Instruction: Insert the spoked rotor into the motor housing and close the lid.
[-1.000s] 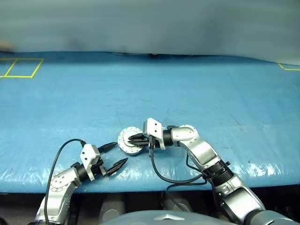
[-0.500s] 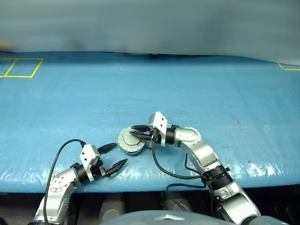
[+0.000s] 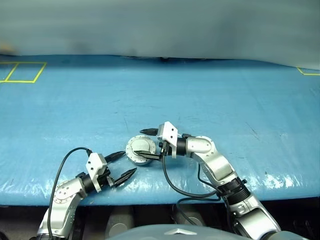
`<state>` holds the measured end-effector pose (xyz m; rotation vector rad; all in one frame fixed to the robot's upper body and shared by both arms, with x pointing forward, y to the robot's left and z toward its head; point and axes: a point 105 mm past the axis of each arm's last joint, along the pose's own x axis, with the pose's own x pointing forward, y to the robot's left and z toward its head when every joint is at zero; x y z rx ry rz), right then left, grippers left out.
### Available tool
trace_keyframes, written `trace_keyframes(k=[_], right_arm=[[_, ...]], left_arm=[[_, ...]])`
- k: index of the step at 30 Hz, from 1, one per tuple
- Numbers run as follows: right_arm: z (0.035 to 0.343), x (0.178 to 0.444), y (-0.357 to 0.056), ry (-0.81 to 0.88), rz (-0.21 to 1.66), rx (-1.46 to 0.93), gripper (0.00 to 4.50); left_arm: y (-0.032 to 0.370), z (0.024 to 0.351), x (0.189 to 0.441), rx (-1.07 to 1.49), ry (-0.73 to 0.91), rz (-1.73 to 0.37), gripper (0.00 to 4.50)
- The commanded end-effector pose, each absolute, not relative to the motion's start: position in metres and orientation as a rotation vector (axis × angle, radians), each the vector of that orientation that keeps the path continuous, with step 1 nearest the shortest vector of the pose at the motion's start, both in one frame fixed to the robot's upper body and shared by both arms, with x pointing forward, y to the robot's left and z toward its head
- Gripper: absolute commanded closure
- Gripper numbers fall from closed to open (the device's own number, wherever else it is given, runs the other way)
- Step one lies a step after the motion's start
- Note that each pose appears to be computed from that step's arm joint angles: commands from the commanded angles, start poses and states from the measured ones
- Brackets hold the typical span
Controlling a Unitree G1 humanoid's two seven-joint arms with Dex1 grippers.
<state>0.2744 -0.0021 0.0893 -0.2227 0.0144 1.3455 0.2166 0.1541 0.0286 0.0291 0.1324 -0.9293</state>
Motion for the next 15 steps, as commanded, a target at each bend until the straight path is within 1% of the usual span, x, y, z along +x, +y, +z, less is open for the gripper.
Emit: trace_keyframes(k=[1,10,15], right_arm=[[0.0892,0.2734,0.0024,-0.008,1.348,-0.249,0.69],[0.0814,0.279,0.0018,0.025,1.321,-0.236,0.69],[0.0792,0.2737,0.0045,0.037,1.348,-0.235,0.69]], left_arm=[[0.1536,0.0315,0.2158,0.034,0.12,-0.93,0.37],[0.1529,0.0306,0.2152,0.034,0.128,-0.929,0.37],[0.1517,0.0297,0.2146,0.027,0.128,-0.928,0.37]])
